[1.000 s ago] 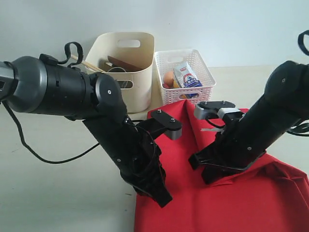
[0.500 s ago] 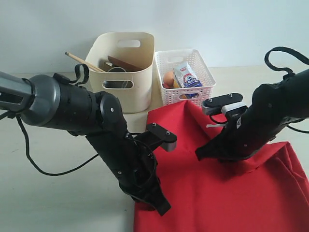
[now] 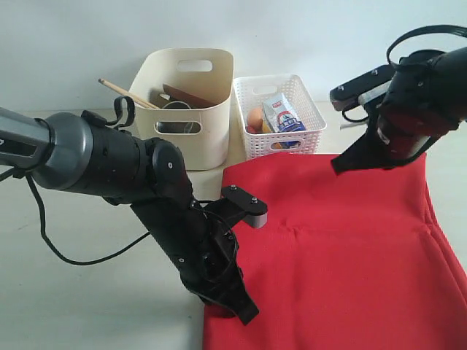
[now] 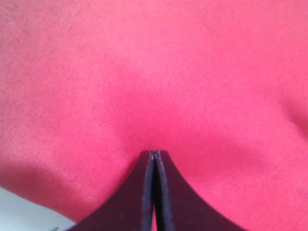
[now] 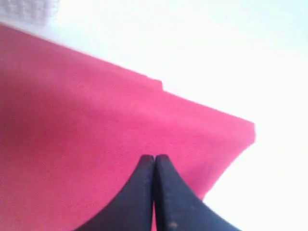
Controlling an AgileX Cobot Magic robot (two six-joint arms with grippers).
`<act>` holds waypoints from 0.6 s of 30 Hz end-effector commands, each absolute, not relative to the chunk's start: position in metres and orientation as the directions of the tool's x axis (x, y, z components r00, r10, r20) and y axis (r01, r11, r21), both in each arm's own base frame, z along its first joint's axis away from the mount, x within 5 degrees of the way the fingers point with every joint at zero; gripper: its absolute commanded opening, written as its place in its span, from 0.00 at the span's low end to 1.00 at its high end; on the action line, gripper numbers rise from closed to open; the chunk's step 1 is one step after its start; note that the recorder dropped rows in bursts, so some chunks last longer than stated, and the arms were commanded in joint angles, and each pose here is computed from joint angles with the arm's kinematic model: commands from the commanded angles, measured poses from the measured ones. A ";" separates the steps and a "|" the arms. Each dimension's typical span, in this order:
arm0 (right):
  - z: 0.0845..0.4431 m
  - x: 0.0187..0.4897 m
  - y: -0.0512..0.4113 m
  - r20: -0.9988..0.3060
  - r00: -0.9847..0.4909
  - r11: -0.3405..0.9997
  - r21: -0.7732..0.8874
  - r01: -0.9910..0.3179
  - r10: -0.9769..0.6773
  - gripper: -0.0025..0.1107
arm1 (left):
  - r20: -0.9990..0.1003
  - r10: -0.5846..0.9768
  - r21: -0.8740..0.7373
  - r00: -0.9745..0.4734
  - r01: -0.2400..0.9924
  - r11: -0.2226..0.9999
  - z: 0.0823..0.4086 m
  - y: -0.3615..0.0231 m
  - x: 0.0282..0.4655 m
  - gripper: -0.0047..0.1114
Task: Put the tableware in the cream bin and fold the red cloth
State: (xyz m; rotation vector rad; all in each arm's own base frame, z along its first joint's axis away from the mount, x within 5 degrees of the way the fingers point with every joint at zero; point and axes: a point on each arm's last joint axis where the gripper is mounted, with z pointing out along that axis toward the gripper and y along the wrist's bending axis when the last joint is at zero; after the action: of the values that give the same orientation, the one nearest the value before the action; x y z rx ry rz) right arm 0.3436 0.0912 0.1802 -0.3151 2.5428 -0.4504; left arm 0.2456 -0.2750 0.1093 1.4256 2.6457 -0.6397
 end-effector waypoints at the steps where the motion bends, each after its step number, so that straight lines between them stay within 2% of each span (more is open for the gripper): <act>1: 0.200 0.359 0.072 -0.511 -0.822 0.922 -0.384 -0.043 -0.251 0.02 | -0.213 0.799 -0.320 -0.562 0.813 0.486 0.095 -0.272 0.244 0.04; 9: 0.198 0.365 0.029 -0.451 -0.883 0.964 -0.265 -0.009 -0.133 0.02 | -0.221 0.795 -0.316 -0.565 0.812 0.490 0.098 -0.270 0.243 0.04; 11: 0.191 0.365 0.020 -0.414 -0.905 0.977 -0.212 -0.012 -0.101 0.02 | -0.242 0.781 -0.306 -0.576 0.809 0.502 0.101 -0.269 0.242 0.04; 15: 0.180 0.365 0.003 -0.379 -0.924 0.992 -0.086 0.089 0.050 0.02 | -0.304 0.741 -0.284 -0.598 0.800 0.529 0.111 -0.266 0.242 0.04; 18: 0.178 0.363 -0.003 -0.348 -0.935 0.997 0.015 0.071 0.072 0.02 | -0.349 0.721 -0.260 -0.598 0.801 0.539 0.123 -0.261 0.239 0.04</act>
State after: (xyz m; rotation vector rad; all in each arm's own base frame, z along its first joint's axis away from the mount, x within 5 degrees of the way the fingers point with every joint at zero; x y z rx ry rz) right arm 0.3625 0.0010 0.1772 0.1083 2.7756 -0.1336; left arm 0.2407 -0.2661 0.1150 1.3198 2.6146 -0.6119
